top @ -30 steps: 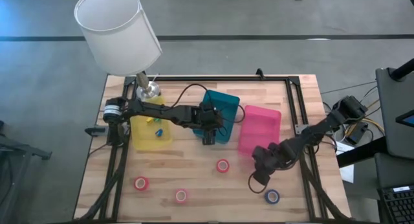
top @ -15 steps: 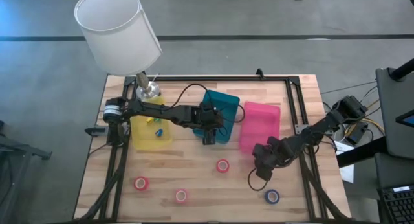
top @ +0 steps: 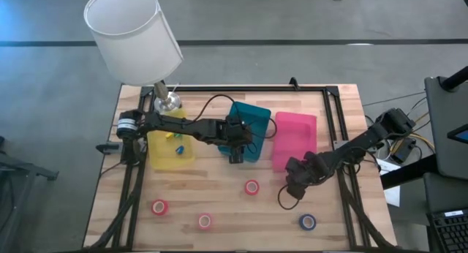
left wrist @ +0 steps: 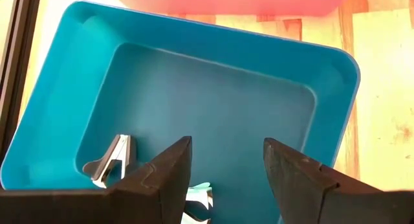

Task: Pick and place Stapler, Stapler remover, tape
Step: Put the blue staple remover into the blue bin

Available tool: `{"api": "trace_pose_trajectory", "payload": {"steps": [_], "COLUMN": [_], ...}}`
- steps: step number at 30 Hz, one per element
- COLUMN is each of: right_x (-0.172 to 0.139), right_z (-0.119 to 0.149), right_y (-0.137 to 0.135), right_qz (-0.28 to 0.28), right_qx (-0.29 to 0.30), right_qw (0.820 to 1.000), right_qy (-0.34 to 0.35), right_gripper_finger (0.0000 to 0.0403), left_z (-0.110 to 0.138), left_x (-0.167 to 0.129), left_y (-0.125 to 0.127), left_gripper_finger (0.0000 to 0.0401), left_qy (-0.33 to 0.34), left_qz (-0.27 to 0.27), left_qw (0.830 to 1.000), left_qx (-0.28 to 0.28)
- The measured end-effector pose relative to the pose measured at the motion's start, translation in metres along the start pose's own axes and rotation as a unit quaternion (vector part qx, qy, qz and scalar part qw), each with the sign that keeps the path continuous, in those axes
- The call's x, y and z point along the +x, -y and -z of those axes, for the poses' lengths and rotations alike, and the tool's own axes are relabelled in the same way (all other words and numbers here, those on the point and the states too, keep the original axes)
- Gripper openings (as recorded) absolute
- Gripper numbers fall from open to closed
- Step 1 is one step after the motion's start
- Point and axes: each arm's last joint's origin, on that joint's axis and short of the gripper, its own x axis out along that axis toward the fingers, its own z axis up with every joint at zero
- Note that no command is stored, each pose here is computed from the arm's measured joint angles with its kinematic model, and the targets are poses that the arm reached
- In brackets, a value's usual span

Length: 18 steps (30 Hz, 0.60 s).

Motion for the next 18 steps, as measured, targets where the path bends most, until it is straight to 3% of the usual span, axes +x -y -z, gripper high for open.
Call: {"api": "trace_pose_trajectory", "payload": {"steps": [5,18], "right_x": [0.0,0.002], "right_z": [0.0,0.005], "right_y": [0.0,-0.013], "right_qz": [-0.002,-0.046], "right_qx": [0.022,-0.028], "right_qw": [1.0,0.998], "right_qy": [0.001,0.017], "right_gripper_finger": [0.0176,0.0176], "left_z": [0.0,0.0], "left_x": [0.0,0.0], "left_y": [0.0,0.0], "left_gripper_finger": [0.0195,0.0195], "left_qy": [0.0,0.0], "left_qz": [0.0,0.0], "left_qw": [1.0,1.0], "left_qx": [-0.004,-0.005]}}
